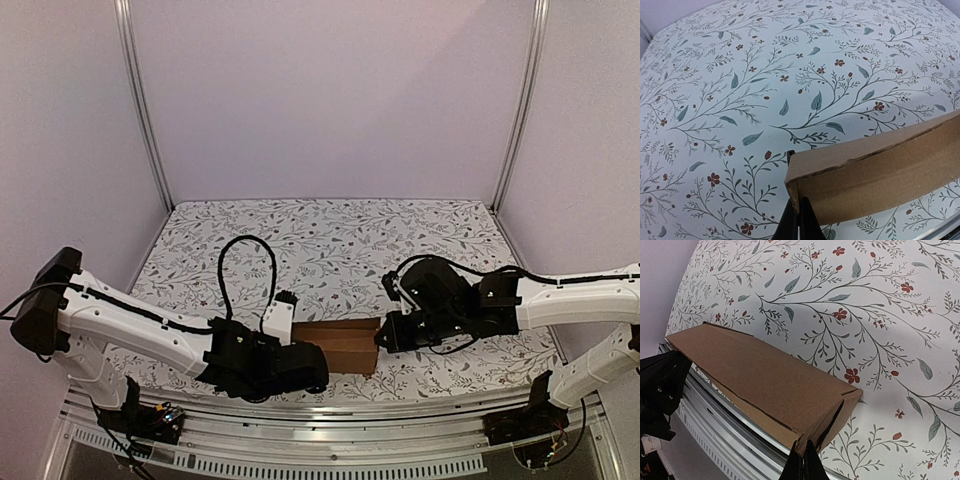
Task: Fold the paper box
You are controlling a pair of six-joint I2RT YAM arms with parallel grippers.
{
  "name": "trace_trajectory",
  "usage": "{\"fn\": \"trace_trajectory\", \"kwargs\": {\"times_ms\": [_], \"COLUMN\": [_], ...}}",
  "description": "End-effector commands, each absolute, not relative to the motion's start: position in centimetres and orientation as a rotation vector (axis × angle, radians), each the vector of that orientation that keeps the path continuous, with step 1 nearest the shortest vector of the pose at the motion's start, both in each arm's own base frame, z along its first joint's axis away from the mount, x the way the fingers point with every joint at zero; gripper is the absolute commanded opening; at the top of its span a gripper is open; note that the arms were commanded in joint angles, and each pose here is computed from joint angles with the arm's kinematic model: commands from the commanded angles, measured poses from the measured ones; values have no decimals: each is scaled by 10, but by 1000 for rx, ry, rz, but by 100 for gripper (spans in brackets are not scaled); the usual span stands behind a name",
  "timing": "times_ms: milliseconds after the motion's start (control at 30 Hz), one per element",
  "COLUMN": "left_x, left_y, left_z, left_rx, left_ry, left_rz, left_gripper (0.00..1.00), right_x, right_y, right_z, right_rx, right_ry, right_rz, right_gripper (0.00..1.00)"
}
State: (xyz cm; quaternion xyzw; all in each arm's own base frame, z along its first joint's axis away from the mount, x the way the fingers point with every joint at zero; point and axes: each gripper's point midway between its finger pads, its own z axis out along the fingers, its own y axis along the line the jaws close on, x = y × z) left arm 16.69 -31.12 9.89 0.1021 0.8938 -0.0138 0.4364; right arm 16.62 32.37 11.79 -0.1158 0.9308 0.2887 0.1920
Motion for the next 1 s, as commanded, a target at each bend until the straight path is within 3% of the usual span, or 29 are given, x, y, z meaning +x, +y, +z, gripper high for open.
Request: {"fn": "trace_trajectory", "kwargs": {"times_ms": [0, 967], "left_x": [148, 146], "left_y": [-323, -324], "left_z": [78, 80], "left_rx": [345, 328], "left_ry": [2301, 2317], "left_rz": [-60, -60], "left_gripper": [0, 0], "right_x": [163, 156], "right_y": [333, 289], "right_z": [131, 87], "right_rx": [-388, -511], "right_ry": [2563, 2563], "right_rz": [886, 507], "right_gripper": [0, 0]}}
